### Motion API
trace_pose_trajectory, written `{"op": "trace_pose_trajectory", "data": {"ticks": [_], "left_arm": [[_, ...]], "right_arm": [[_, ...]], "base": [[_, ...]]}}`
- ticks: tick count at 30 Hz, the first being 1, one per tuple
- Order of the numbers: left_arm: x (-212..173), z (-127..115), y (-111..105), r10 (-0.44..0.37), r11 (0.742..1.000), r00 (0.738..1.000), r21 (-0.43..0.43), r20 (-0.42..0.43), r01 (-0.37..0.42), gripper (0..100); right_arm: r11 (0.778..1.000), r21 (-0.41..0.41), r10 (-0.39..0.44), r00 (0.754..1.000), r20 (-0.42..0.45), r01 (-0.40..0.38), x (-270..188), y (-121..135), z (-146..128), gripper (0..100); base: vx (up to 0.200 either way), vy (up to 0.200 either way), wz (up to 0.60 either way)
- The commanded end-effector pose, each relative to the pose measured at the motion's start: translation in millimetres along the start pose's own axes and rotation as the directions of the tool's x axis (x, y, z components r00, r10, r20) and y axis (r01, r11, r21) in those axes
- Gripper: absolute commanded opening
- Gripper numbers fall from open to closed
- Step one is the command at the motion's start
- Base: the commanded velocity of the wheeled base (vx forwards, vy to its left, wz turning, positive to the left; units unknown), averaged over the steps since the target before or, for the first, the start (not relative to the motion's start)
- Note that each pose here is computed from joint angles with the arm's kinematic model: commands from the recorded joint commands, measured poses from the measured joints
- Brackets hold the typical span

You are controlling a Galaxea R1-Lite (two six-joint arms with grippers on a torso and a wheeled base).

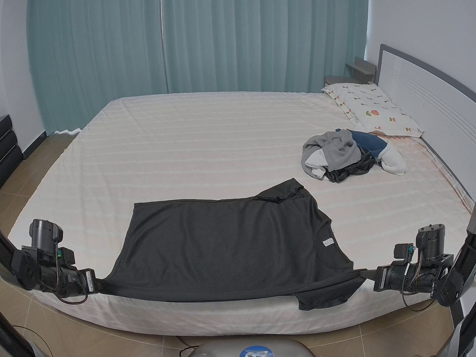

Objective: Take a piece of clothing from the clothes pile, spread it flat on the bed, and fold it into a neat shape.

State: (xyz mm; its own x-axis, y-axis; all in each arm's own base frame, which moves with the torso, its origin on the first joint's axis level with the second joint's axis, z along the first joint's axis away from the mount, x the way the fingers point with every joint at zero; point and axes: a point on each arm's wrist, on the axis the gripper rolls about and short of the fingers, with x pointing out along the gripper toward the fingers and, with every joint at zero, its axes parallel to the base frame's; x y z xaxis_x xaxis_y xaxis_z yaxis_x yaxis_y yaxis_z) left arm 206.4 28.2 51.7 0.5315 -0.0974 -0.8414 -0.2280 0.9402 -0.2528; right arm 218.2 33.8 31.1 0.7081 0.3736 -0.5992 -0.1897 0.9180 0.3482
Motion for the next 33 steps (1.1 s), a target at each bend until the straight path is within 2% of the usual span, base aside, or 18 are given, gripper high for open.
{"op": "trace_pose_trajectory", "data": {"ticks": [1,7,10,13,15,16,20,27,30,33], "left_arm": [[-5.4,-1.5,-0.6,0.002,1.000,1.000,0.011,0.003,-0.002,0],[1.2,9.9,-2.7,-0.013,1.000,1.000,-0.007,0.013,0.013,0],[11.1,19.3,-5.0,-0.017,0.996,1.000,-0.085,0.011,0.018,0],[20.1,37.4,-10.1,-0.029,0.980,0.999,-0.197,0.039,0.036,0],[22.3,41.3,-11.0,-0.031,0.975,0.999,-0.220,0.044,0.041,0],[35.8,55.0,-20.6,-0.054,0.951,0.997,-0.301,0.056,0.068,0],[66.0,69.4,-34.4,-0.070,0.908,0.996,-0.410,0.064,0.090,0],[94.1,74.2,-39.4,-0.072,0.894,0.997,-0.441,0.040,0.082,0],[103.7,83.0,-40.7,-0.063,0.859,0.996,-0.505,0.057,0.083,0],[110.4,87.4,-41.4,-0.048,0.845,0.997,-0.530,0.068,0.077,0]], "right_arm": [[1.000,-0.010,0.010,1.000,0.014,-0.009,0.4,2.3,3.2,0],[1.000,-0.015,0.013,0.999,0.041,-0.012,15.4,0.8,16.2,0],[1.000,-0.015,0.010,0.999,0.052,-0.009,26.8,-1.5,22.8,0],[1.000,-0.013,0.008,0.997,0.072,-0.007,39.1,-4.5,31.7,0],[1.000,-0.013,0.008,0.997,0.077,-0.007,41.2,-5.2,33.5,0],[1.000,-0.012,0.001,0.996,0.085,0.000,53.7,-9.4,38.1,0],[1.000,-0.007,-0.029,0.994,0.107,0.030,70.7,-15.1,45.5,0],[0.999,-0.003,-0.034,0.994,0.101,0.034,95.2,-22.5,44.9,0],[0.999,0.032,-0.026,0.995,0.096,0.023,110.7,-23.2,43.7,0],[0.998,0.055,-0.012,0.993,0.115,0.006,119.9,-21.3,44.6,0]], "base": [[0.000,0.000,0.00],[0.000,0.000,0.00],[0.000,0.000,0.00],[0.000,0.000,0.00],[0.000,0.000,0.00],[0.000,0.000,0.00],[0.000,0.000,0.00],[0.000,0.000,0.00],[0.000,0.000,0.00],[0.000,0.000,0.00]]}}
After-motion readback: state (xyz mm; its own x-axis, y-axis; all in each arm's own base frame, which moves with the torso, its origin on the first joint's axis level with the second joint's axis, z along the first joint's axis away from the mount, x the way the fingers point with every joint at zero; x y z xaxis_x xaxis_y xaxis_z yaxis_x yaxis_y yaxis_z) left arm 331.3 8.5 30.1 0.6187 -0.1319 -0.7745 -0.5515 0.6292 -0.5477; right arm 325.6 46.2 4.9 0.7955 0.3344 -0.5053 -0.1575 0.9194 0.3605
